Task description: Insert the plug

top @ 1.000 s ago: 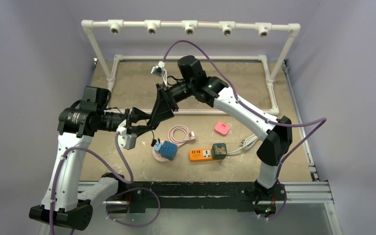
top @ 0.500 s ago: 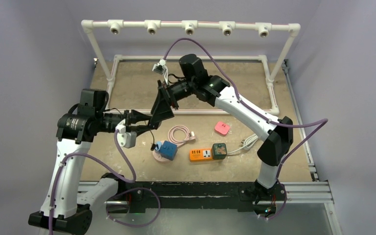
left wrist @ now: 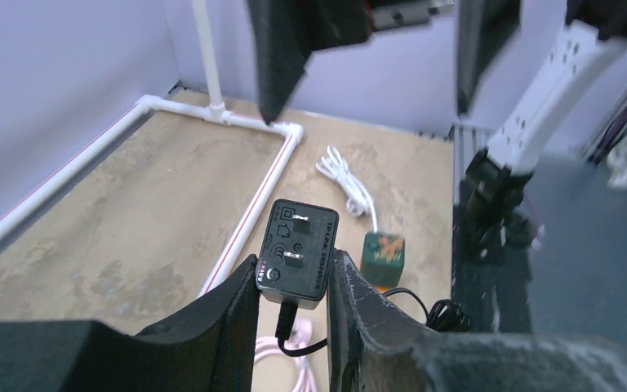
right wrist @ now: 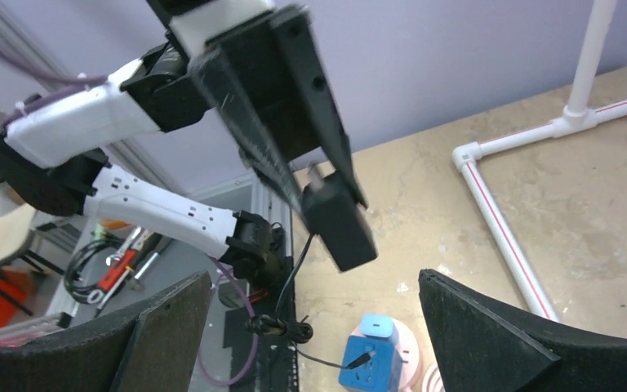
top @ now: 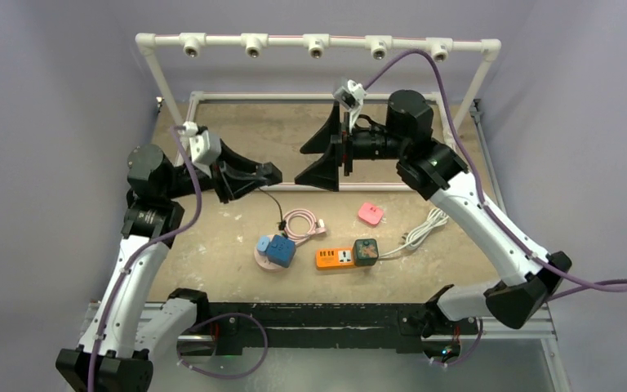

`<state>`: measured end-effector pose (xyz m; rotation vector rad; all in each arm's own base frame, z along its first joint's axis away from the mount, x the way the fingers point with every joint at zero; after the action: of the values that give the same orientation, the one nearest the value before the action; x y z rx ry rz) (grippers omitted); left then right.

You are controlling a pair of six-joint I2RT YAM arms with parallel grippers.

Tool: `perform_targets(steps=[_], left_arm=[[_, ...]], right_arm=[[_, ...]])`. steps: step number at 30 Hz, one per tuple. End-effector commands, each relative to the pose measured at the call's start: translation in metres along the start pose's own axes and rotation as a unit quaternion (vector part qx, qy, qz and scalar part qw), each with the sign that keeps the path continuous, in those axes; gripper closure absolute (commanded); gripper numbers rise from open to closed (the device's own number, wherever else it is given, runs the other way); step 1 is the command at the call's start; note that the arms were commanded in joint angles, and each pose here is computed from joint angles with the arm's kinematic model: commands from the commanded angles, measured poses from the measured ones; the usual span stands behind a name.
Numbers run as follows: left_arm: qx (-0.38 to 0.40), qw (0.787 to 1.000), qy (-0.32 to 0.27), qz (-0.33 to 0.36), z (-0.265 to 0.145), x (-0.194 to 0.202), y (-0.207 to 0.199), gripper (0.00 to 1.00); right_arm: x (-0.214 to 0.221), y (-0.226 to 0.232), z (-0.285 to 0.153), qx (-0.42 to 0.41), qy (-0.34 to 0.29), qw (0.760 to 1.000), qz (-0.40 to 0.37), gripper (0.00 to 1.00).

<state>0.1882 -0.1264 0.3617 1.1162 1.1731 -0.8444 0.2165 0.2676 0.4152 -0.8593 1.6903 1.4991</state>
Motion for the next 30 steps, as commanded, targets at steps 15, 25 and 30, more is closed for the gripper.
perform_targets(steps=[15, 25, 30], left_arm=[[-0.047, 0.977, -0.110, -0.178, 0.013, -0.058, 0.018, 1.00], [-0.048, 0.976, -0.116, -0.177, 0.013, -0.062, 0.019, 1.00], [-0.043, 0.977, -0.115, -0.177, 0.013, -0.062, 0.018, 1.00]], right_arm=[[-0.010, -0.005, 0.018, -0.036, -0.100, 0.994, -0.040, 0.17], [-0.005, -0.002, 0.039, -0.060, -0.084, 0.995, -0.016, 0.40], [-0.007, -0.001, 0.043, -0.068, -0.084, 0.994, -0.006, 0.64]])
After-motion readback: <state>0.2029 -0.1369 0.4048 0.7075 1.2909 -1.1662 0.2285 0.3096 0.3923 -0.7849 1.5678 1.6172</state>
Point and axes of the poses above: each gripper's point midway between its finger pads, its own z axis out along the fingers, its own y axis along the line the jaws close on, x = y × z, the point moved 7 cm from there along -z, back along the fingers, and after that the axes turned 11 degrees about z, right-handed, at the moved point
